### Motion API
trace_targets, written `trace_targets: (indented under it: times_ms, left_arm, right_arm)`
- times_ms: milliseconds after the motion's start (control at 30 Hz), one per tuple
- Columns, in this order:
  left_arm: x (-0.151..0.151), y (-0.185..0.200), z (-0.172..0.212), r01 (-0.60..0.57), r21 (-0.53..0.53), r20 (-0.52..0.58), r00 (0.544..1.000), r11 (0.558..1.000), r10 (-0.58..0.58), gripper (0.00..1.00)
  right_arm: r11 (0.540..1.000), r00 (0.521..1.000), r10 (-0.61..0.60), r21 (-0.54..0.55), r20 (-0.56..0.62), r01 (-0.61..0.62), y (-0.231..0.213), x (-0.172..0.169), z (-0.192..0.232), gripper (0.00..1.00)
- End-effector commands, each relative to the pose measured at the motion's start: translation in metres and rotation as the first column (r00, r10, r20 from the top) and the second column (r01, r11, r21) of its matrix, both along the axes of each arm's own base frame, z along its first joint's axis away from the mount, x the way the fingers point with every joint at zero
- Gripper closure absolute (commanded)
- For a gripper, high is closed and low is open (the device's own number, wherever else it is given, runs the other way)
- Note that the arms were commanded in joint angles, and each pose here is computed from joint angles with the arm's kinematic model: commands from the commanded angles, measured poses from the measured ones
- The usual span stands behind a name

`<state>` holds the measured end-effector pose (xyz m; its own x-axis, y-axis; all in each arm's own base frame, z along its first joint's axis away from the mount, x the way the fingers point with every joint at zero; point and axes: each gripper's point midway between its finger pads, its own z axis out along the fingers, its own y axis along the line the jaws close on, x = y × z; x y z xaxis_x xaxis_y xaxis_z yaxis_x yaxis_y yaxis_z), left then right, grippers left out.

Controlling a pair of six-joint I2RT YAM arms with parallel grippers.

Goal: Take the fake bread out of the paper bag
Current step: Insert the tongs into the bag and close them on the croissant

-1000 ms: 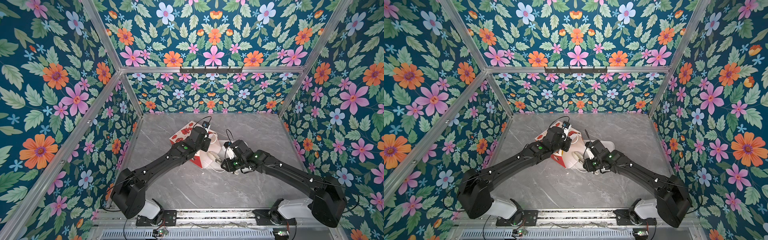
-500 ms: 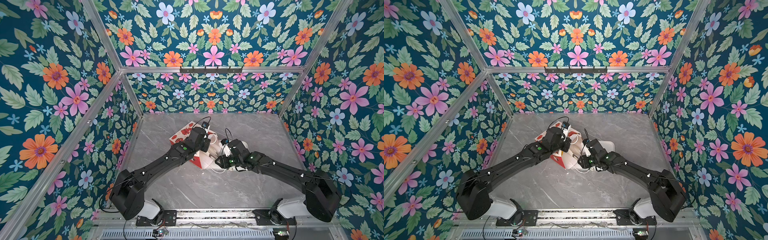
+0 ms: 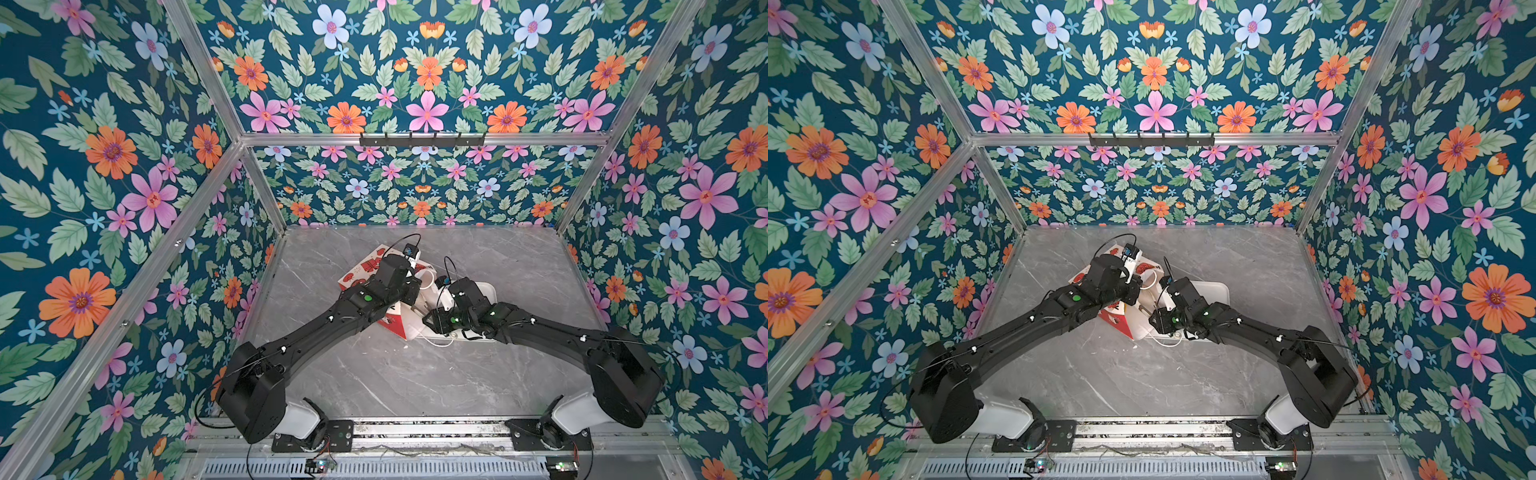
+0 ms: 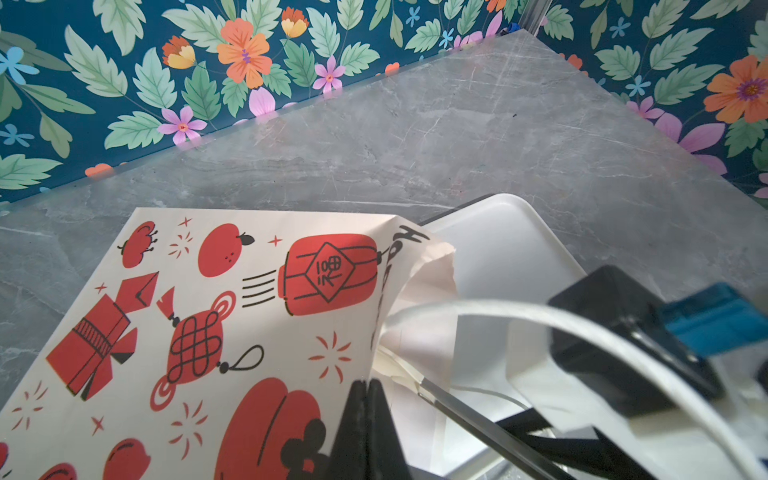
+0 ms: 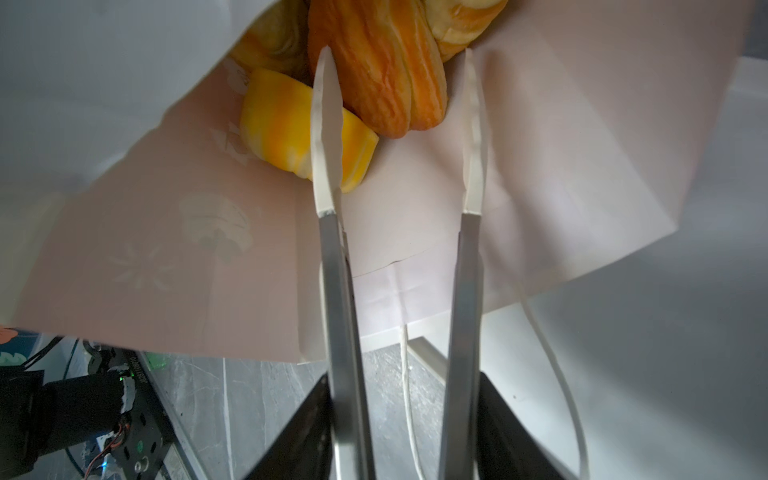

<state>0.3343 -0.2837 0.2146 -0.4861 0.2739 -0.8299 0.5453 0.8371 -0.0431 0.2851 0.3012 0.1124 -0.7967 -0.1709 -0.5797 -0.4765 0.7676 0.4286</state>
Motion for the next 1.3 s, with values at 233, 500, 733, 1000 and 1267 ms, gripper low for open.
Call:
trace_targets:
  times_ms: [233, 500, 733, 1000, 1267]
  left_arm:
    - [0.0, -0.007, 0.007, 0.019, -0.045, 0.015, 1.0, 0.999, -0.019, 1.0]
    - [0.001, -0.006, 0.004, 0.014, -0.038, 0.015, 1.0, 0.999, -0.013, 1.0]
    - [-0.001, -0.007, 0.002, 0.026, -0.043, 0.012, 1.0, 0.999, -0.025, 1.0]
    - [-0.002, -0.007, 0.004, 0.029, -0.047, 0.017, 0.999, 0.998, -0.028, 1.0]
    - [0.001, -0.002, 0.003, 0.002, -0.04, 0.025, 1.0, 0.999, -0.001, 1.0]
  right_arm:
    - [0.997, 0.999, 0.05, 0.057, -0.014, -0.05, 0.024, 0.01, 0.001, 0.5]
    - [0.995, 0.994, 0.072, 0.08, -0.086, -0.065, 0.023, -0.005, -0.003, 0.52]
    - [0.995, 0.99, 0.082, 0.059, -0.116, -0.076, 0.024, -0.006, -0.016, 0.52]
    - [0.993, 0.983, 0.109, 0.055, -0.15, -0.102, 0.03, 0.001, -0.024, 0.63]
    - [0.993, 0.98, 0.111, 0.052, -0.165, -0.104, 0.02, -0.004, -0.016, 0.78]
